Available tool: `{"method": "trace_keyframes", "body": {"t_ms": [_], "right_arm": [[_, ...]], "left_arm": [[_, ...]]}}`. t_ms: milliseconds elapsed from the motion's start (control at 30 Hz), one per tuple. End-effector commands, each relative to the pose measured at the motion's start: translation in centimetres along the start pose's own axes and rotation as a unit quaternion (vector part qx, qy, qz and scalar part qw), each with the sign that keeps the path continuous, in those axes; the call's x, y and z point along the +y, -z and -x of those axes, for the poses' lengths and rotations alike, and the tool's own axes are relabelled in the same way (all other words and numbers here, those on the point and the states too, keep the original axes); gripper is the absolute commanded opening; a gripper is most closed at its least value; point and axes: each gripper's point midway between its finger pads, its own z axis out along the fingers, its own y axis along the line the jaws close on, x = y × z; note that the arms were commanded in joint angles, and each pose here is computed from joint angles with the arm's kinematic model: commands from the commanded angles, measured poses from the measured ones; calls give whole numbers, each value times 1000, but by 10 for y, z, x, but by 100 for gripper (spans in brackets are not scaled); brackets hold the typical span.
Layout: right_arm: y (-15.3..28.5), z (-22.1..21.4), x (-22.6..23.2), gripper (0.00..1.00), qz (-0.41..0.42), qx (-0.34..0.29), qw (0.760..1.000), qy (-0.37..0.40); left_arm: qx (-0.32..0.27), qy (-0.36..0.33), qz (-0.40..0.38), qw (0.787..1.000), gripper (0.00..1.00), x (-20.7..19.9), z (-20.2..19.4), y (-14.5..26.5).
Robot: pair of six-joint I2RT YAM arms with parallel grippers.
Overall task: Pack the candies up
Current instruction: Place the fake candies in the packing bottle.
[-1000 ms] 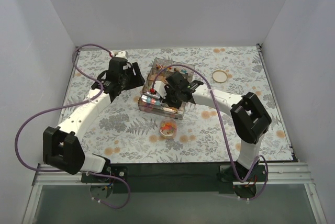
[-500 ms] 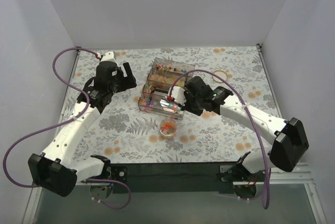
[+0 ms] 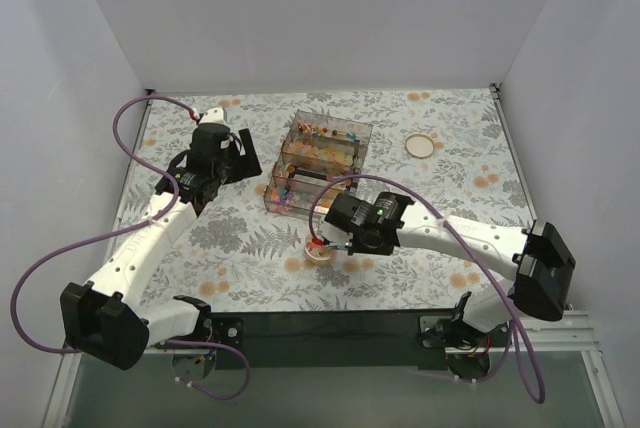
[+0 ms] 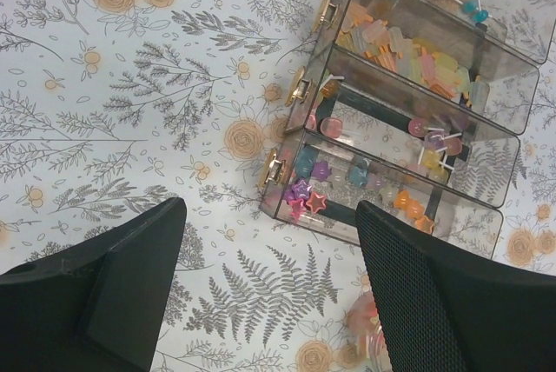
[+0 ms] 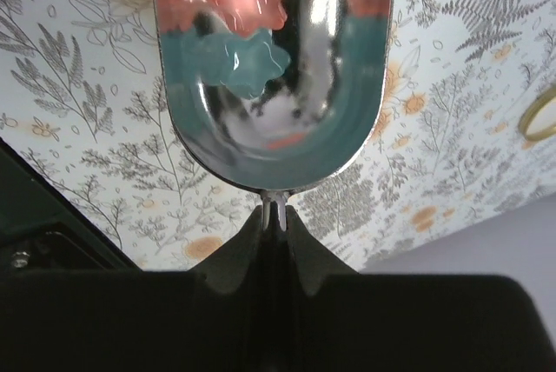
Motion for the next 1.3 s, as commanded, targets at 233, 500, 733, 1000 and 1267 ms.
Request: {"method": "trace_keyframes", "body": {"t_ms": [233, 500, 733, 1000, 1267], "right_arm": [[34, 3, -25, 1, -97, 93, 989, 66], [35, 7, -26, 1, -149, 132, 975, 103], [44, 12, -34, 1, -186, 136, 968, 102], [56, 26, -29, 1, -149, 81, 983, 66], [48, 28, -30, 1, -105, 42, 993, -20]], "left_arm": [[-9, -5, 2, 1000, 78, 6, -2, 5], [-1, -11, 1, 1000, 78, 5, -4, 2], [2, -15, -1, 1000, 78, 3, -7, 1], [10, -18, -4, 1000, 78, 1, -11, -2], [14, -17, -8, 1000, 78, -1, -13, -3]]}}
